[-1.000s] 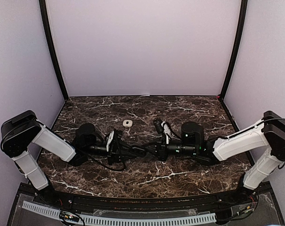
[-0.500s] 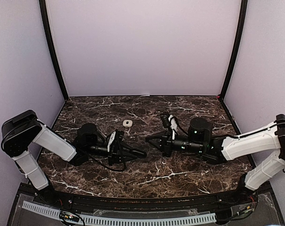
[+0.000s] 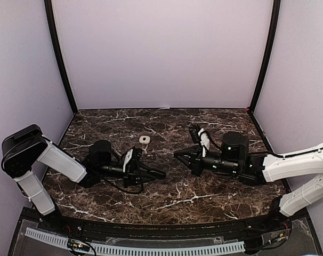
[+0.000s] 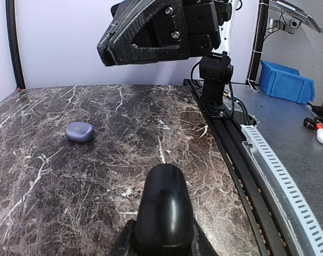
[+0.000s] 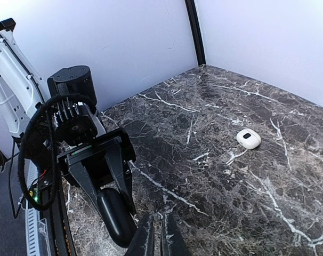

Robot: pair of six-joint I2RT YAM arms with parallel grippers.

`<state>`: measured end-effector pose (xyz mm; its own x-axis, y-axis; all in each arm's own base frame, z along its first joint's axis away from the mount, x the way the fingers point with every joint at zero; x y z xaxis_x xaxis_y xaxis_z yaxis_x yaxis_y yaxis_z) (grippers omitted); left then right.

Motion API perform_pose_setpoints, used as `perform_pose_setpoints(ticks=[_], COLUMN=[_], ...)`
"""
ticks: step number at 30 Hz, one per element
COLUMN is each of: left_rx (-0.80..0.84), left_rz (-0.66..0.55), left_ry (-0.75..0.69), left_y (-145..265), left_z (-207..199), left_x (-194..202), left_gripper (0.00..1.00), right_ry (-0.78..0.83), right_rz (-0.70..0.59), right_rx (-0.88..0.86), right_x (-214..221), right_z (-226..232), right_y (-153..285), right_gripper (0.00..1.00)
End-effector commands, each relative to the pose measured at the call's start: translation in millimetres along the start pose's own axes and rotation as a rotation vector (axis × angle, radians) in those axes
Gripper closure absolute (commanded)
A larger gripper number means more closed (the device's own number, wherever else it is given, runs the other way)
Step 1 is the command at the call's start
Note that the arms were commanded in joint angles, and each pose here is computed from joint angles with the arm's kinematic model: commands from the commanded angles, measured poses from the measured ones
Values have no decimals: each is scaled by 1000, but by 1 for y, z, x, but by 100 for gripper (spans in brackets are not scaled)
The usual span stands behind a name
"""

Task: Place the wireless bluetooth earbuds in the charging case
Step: Place the charging case with the earbuds at the center of the board.

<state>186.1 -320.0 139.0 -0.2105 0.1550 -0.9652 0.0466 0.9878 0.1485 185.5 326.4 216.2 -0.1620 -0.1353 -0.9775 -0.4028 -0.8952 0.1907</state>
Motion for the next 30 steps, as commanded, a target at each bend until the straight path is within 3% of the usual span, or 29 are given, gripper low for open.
perform_pose_setpoints(ticks=[1, 6, 9, 13, 16, 23, 30], left_rx=[-14, -19, -22, -25, -69, -151, -293], left_rz=[-34, -37, -35, -31, -27, -11, -72], left_ry=[-39, -35, -32, -22, -4, 137, 502], left_y=[1, 1, 1, 1, 1, 6, 42], left_z=[3, 4, 5, 6, 14, 40, 93], left_x=[-17, -18, -18, -17, -16, -15, -18], left_gripper=[100, 100, 100, 100, 100, 100, 100], right_ry=[47, 49, 50, 47, 42, 22, 7], right_rz=[-7, 8, 15, 19, 17, 17, 32], right_rx=[62, 51, 38, 36, 61, 186, 307], right_x=[-7, -6, -5, -3, -2, -1, 2], right_z=[-10, -12, -12, -14, -19, -43, -75], right_y=[11, 15, 14, 15, 17, 20, 17], right_gripper=[92, 79, 56, 19, 4, 1, 1])
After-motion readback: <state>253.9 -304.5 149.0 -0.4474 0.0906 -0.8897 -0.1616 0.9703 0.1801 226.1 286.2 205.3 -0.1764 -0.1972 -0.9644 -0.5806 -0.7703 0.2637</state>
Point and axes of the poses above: each gripper's point midway between its finger pads, its own y axis back along the fingers, its own z axis along the line the jaws close on, x = y × z, the point moved 4 cm from there along y, back along the fingers, and after that the axes turned 9 degrees about y, right-handed, at the moved point
